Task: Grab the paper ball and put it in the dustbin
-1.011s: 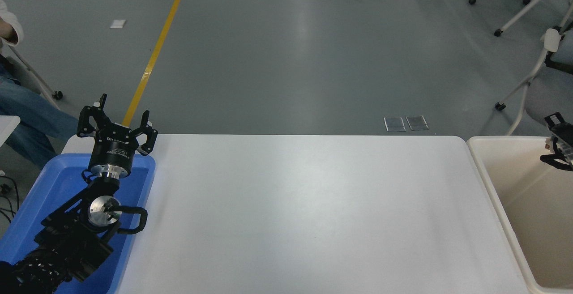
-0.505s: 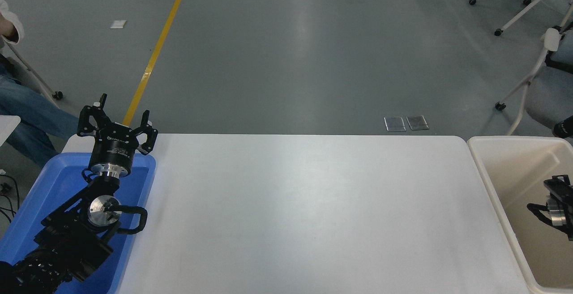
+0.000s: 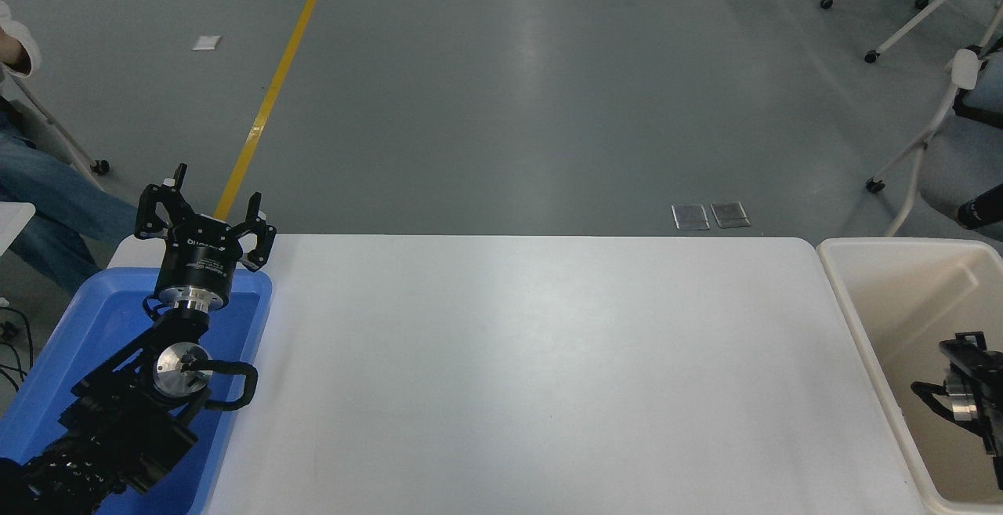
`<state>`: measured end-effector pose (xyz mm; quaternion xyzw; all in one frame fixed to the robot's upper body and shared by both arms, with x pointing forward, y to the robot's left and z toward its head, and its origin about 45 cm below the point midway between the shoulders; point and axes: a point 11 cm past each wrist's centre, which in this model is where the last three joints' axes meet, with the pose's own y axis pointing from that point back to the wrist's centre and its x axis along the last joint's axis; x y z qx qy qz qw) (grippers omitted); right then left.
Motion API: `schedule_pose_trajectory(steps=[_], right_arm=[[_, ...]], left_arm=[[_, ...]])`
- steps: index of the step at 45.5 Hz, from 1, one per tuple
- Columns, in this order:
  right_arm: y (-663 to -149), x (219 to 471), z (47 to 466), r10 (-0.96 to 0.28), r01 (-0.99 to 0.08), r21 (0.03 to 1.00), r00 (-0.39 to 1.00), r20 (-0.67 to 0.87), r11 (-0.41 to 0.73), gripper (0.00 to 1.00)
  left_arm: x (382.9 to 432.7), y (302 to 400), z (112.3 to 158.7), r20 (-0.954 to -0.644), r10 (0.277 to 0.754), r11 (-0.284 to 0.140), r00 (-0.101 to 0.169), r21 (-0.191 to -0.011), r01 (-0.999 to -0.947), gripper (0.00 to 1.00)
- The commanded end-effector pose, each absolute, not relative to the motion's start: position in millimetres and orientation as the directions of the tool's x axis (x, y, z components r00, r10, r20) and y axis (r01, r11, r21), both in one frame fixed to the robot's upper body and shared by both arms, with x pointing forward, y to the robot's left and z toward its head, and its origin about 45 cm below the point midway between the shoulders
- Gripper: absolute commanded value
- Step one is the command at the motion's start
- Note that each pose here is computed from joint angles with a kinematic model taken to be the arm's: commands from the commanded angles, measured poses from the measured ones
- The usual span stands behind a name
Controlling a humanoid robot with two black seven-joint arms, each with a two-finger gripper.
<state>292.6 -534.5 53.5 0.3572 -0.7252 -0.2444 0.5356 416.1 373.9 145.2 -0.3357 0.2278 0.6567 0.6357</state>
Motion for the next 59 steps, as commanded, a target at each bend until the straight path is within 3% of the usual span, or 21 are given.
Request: schedule_pose_trajectory(steps=[1,9,19,26,38,46,53,59], right_arm=[[-518.6,299.5,51.1,-0.816,-0.27,0.771,-0.133,0.563,0.576,1.0],[-515.1,343.6,89.0,-0.814,-0.362,0.737,-0.137,0.564,0.571,1.0],[-473.7,425.2,180.7,-0.755,-0.528,0.71,0.18,0.63,0.466,1.0],[-419.6,447.0,227.6,-0.703,-0.553,0.762,0.391,0.594,0.337,1.0],[-332.3,439.2,290.0,-0.525,-0.46,0.879,0.722,0.45,0.121,1.0],[-288.7,406.9,309.9,-0.34,-0.306,0.952,0.893,0.294,0.017,1.0],[-261.6,383.3,331.9,-0.194,-0.216,0.976,0.959,0.208,-0.019,1.0],[-250.7,369.5,340.8,-0.145,-0.173,0.984,0.976,0.166,-0.037,1.0]], left_arm=[[416.2,374.2,145.4,-0.73,0.682,-0.089,0.033,-0.128,-0.9878,0.99],[415.9,374.0,145.0,-0.731,0.682,-0.088,0.033,-0.127,-0.988,0.99],[416.4,373.9,145.6,-0.731,0.682,-0.088,0.035,-0.129,-0.9878,0.99],[415.9,374.0,145.0,-0.731,0.682,-0.088,0.033,-0.127,-0.988,0.99],[415.7,374.4,144.8,-0.73,0.682,-0.089,0.032,-0.126,-0.988,0.99],[415.9,374.0,145.0,-0.731,0.682,-0.088,0.033,-0.127,-0.988,0.99],[416.4,373.9,145.6,-0.731,0.682,-0.088,0.035,-0.129,-0.9878,0.99],[416.2,374.3,145.3,-0.73,0.683,-0.09,0.032,-0.127,-0.9879,0.99]])
